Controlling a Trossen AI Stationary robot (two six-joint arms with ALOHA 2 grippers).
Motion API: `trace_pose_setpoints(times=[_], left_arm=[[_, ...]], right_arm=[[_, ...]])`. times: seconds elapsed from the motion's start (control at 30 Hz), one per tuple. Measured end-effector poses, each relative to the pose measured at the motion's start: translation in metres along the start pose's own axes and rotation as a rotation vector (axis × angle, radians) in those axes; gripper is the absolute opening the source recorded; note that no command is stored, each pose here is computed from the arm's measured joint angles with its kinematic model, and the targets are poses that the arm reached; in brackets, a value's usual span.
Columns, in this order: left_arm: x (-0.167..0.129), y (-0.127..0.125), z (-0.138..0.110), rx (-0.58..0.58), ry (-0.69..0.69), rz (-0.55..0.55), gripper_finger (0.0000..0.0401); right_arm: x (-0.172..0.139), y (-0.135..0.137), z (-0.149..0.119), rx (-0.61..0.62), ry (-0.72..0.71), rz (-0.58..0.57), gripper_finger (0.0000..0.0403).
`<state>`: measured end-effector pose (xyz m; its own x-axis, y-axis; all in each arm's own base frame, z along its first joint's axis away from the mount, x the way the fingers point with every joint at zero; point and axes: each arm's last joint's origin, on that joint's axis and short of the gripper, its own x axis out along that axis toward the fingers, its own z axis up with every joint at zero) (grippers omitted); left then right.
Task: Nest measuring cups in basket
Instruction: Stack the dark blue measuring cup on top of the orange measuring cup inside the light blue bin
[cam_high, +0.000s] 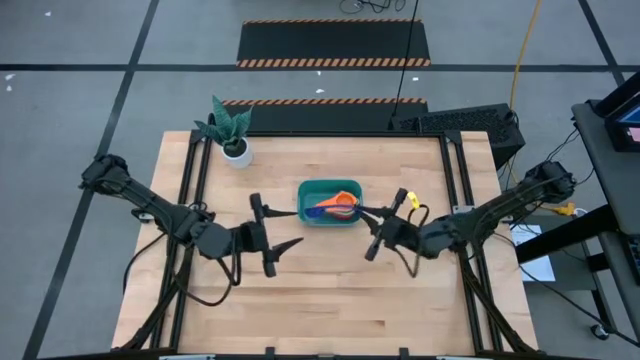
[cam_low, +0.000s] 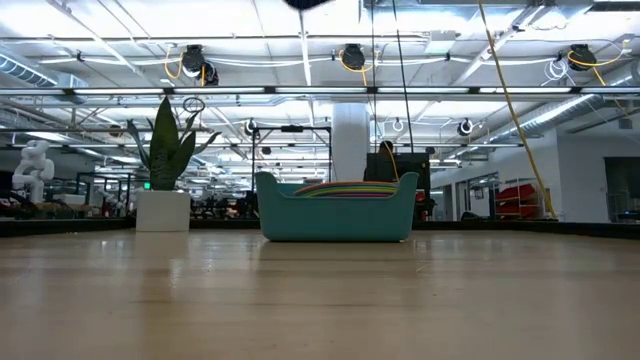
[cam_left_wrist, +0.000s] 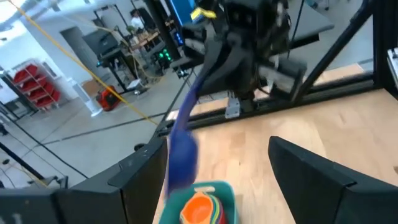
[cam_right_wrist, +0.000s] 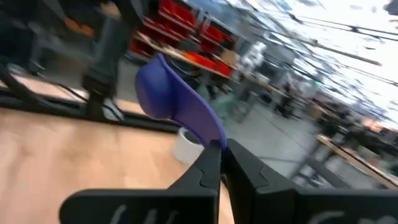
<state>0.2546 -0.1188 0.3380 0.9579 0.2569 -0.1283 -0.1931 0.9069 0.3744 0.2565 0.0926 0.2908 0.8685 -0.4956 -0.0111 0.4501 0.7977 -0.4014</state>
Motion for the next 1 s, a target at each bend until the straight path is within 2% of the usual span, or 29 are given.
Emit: trace_pose_setpoints(times=[0.2, 0.5, 0.77, 1.0], left_arm=[[0.011, -0.007, -0.002, 0.025, -0.012, 0.013, 0.0282], [0.016, -0.005, -0.010, 0.056, 0.047, 0.018, 0.0282], [0.025, 0.002, -0.029, 0.102, 0.183, 0.013, 0.0282], [0.031, 0.010, -0.034, 0.090, 0.219, 0.042, 0.0281]], right_arm=[[0.020, 0.022, 0.001, -0.120, 0.083, -0.111, 0.0000], [0.051, 0.062, 0.012, -0.303, 0.149, -0.100, 0.0000], [0.072, 0.078, 0.010, -0.329, 0.177, -0.112, 0.0000], [0.073, 0.078, 0.012, -0.321, 0.170, -0.109, 0.0000]])
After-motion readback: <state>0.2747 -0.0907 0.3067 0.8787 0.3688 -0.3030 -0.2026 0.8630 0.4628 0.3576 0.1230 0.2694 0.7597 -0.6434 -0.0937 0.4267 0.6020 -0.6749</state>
